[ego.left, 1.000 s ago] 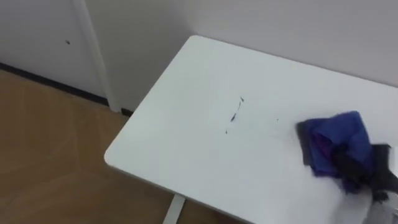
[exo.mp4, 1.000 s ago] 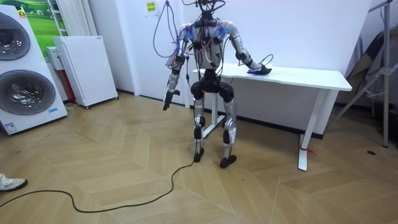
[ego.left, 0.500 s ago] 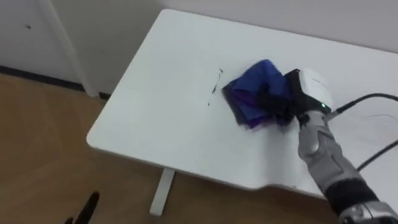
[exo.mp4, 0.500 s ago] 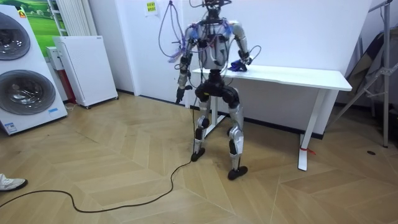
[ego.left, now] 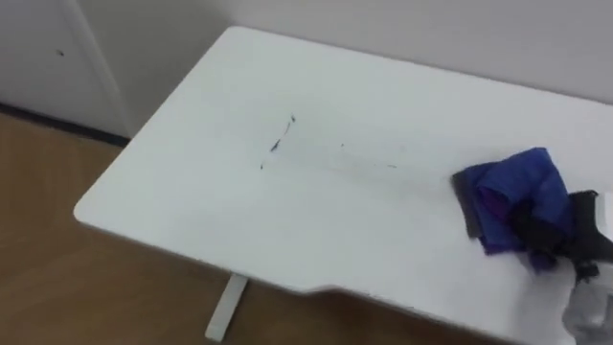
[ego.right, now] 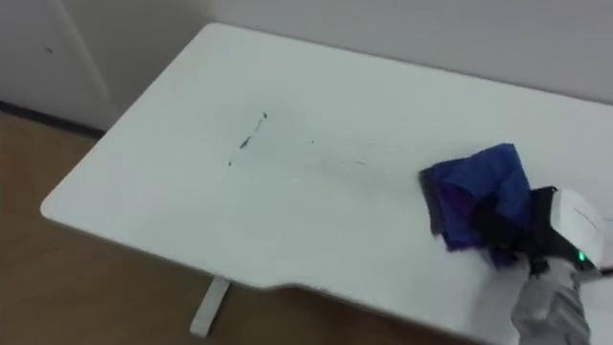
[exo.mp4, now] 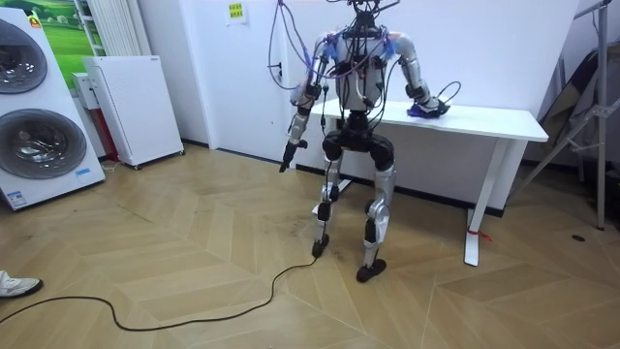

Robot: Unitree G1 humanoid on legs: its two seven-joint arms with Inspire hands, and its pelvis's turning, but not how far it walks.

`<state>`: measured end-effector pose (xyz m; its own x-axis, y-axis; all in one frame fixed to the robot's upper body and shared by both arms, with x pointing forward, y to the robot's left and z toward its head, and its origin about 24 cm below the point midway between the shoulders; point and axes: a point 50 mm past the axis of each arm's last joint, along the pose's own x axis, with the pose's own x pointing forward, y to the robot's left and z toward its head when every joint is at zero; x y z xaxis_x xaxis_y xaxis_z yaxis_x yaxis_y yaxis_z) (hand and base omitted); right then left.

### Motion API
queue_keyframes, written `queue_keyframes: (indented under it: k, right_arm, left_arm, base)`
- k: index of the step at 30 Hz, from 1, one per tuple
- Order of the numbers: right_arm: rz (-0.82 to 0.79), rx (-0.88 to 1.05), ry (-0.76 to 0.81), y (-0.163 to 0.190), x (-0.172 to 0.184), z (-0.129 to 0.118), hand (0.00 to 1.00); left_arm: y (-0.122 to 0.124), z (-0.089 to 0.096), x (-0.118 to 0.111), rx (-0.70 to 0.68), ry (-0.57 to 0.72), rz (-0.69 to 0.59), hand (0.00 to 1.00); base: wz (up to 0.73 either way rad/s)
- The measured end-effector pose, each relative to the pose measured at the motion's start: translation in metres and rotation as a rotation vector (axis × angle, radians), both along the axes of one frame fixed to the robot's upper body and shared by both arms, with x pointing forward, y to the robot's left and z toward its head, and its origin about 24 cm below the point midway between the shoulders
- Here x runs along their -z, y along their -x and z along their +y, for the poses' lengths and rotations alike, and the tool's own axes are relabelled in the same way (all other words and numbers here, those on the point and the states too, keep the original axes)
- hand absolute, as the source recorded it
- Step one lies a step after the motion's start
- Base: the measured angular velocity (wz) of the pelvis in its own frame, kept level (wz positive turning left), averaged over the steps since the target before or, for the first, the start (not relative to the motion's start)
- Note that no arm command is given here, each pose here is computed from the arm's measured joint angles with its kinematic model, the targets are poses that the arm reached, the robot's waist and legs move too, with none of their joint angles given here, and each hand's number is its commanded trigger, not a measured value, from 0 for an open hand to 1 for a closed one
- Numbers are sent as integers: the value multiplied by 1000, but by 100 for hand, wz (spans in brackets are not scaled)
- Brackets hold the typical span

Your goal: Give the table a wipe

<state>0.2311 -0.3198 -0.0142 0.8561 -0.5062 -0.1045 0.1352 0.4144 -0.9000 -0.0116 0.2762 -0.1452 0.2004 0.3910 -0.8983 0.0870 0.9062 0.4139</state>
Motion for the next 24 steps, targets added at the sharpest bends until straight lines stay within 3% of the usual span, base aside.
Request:
queue_keyframes:
  k: [3, 5, 9, 14, 17, 20, 24]
  right_arm:
    - [17, -145, 74, -32, -13, 31, 100]
    - [40, -307, 125, -40, -12, 66, 100]
    - [67, -338, 95, -36, -2, 77, 100]
    - [44, -181, 54, 3, 23, 46, 100]
    - [53, 56, 14, 52, 35, -1, 100]
    - [103, 244, 28, 92, 38, -42, 100]
    - [104, 287, 47, 91, 30, -53, 100]
  left_arm:
    - [-17, 0, 1, -3, 4, -41, 0]
    - [-26, 1, 0, 5, -4, -63, 0]
    - [-27, -7, 2, 57, 12, -45, 0]
    - [4, 2, -4, 27, -20, 7, 0]
    - [33, 25, -15, -68, -92, 50, 0]
    - [40, 41, -24, -90, -142, 58, 0]
    - [31, 33, -19, -66, -108, 29, 0]
  base:
    - [-114]
    - [-39]
    - [18]
    - [31]
    - [27]
    - [21]
    - [-23]
